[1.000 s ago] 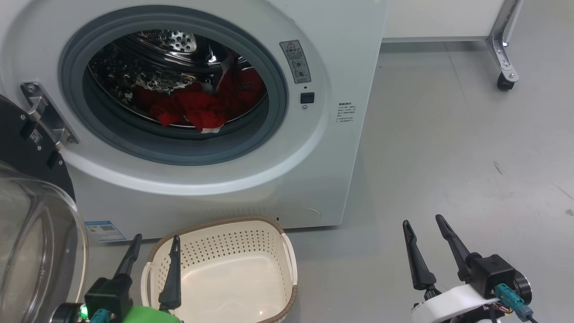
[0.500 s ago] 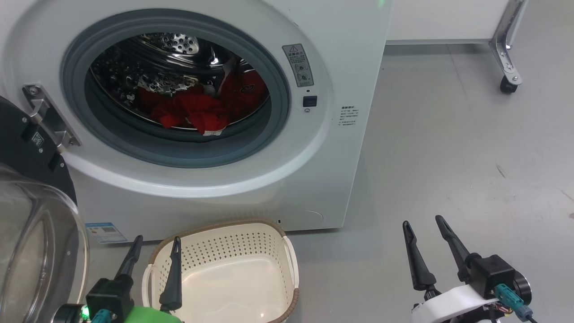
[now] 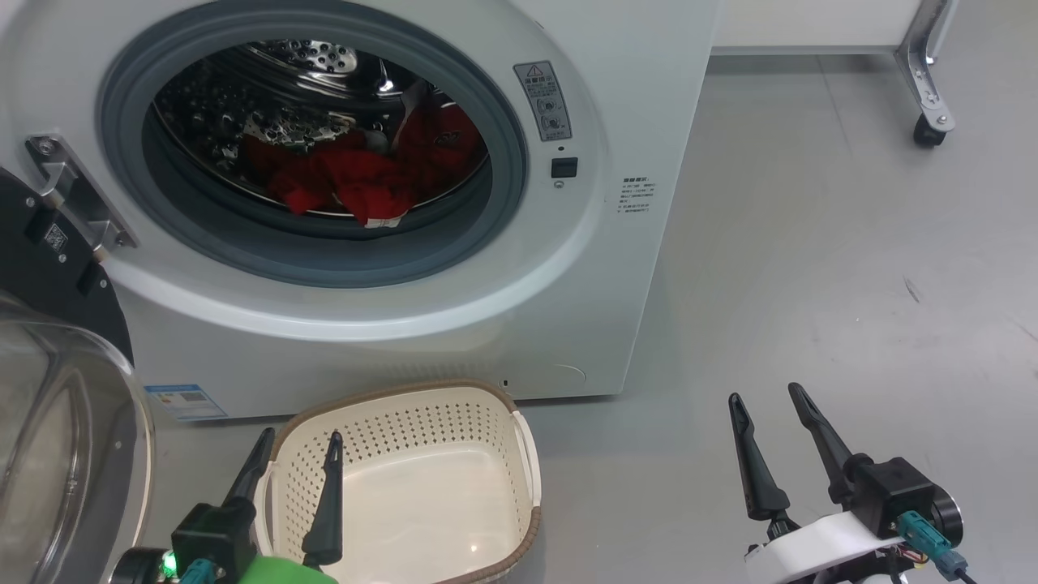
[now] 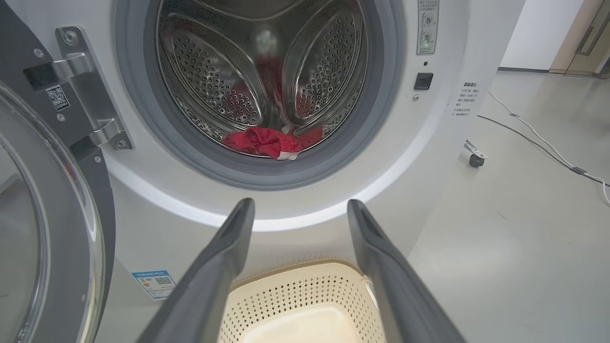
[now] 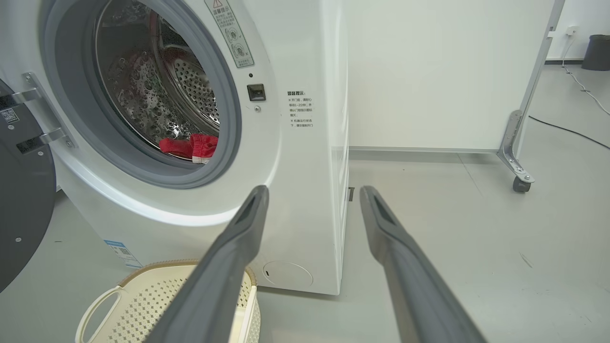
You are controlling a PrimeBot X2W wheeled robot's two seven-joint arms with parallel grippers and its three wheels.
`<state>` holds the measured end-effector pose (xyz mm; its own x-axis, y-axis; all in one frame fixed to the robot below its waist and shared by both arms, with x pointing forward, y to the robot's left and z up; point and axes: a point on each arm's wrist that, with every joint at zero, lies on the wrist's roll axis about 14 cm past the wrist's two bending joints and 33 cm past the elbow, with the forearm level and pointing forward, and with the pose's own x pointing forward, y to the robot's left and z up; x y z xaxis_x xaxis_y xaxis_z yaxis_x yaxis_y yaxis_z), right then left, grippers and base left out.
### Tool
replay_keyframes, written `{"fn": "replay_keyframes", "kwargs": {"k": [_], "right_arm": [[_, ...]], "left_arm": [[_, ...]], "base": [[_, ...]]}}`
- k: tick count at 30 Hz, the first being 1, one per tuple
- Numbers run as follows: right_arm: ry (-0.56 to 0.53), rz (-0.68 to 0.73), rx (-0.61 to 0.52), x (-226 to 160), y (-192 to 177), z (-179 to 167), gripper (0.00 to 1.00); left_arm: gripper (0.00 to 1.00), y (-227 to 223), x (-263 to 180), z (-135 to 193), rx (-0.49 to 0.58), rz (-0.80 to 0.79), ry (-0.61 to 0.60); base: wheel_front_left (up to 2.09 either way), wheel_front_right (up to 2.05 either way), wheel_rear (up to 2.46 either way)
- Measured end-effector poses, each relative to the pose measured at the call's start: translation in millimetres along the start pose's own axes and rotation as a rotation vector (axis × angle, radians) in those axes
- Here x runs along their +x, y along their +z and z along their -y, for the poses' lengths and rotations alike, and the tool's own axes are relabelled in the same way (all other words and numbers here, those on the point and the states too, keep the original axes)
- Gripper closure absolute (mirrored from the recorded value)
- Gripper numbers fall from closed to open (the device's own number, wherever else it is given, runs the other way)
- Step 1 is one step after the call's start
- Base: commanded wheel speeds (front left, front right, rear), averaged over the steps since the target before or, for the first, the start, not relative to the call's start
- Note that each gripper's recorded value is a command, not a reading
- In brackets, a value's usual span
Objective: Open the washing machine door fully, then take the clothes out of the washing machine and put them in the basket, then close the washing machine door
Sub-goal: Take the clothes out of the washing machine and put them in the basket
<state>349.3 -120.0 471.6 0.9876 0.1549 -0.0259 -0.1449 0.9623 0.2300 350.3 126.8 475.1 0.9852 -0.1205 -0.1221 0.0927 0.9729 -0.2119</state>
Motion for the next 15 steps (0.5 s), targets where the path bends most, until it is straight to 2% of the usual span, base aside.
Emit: {"fn": "replay_keyframes", "kwargs": {"k": [7,15], "right_arm": [[0.0,-0.017,0.007,8.9,-5.4,0.9,0.0],[0.005,-0.024,0.015,31.9,-10.4,3.0,0.0]], "left_arm": [[0.0,-21.8,12.2,6.9,-0.036,-0.091,-0.031],[0.0,-43.3,52.1,20.1,-0.088,-0.203,-0.089]], "base": [[0.0,0.0,0.0],[0.0,0.0,0.0]]}}
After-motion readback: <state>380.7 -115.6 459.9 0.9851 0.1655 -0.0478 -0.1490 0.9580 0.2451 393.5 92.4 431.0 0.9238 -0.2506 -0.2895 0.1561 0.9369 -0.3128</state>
